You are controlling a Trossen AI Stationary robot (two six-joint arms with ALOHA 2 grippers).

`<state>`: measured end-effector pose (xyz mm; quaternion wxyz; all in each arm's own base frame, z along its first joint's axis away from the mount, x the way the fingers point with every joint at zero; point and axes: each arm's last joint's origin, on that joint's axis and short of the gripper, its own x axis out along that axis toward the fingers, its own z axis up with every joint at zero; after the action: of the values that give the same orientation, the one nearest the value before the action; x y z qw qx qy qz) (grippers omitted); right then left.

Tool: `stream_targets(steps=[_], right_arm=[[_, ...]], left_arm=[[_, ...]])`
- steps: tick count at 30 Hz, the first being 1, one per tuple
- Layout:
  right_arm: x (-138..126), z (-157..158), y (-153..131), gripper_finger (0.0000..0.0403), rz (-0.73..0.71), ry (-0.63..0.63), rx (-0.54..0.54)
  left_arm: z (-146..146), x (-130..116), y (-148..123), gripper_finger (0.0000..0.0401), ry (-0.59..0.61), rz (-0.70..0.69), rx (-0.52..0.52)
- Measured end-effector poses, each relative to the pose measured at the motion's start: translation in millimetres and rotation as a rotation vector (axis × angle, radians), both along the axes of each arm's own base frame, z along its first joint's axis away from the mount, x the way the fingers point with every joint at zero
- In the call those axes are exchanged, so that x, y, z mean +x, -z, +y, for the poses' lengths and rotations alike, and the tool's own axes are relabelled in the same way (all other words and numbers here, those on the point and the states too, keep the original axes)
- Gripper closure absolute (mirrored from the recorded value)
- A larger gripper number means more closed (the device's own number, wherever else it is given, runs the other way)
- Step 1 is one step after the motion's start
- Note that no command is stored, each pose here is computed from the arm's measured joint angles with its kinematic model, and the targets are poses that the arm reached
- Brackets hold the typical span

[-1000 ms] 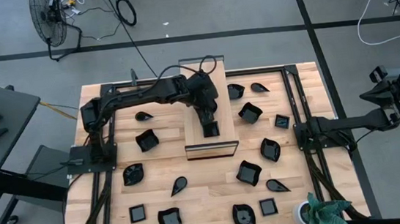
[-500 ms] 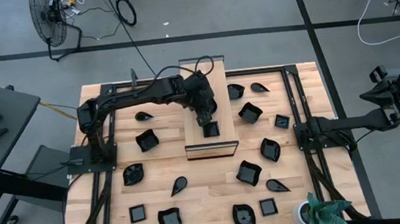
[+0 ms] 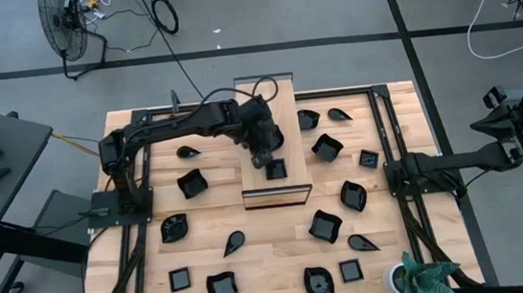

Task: Pick & Place Mini shaped plates
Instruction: Adjust the square plate and the leaf-shaped plate on the shelf

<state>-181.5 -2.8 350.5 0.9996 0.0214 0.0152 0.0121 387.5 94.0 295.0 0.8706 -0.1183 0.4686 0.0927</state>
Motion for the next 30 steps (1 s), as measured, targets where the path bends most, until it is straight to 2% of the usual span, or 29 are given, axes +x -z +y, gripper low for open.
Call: stream_targets(steps=[30], right_arm=[[0.1,0.0,0.0,0.0392,0.001,0.0,0.0]], left_arm=[[-2.4,-8.0,5.3,0.0399,0.033,0.101,0.003]])
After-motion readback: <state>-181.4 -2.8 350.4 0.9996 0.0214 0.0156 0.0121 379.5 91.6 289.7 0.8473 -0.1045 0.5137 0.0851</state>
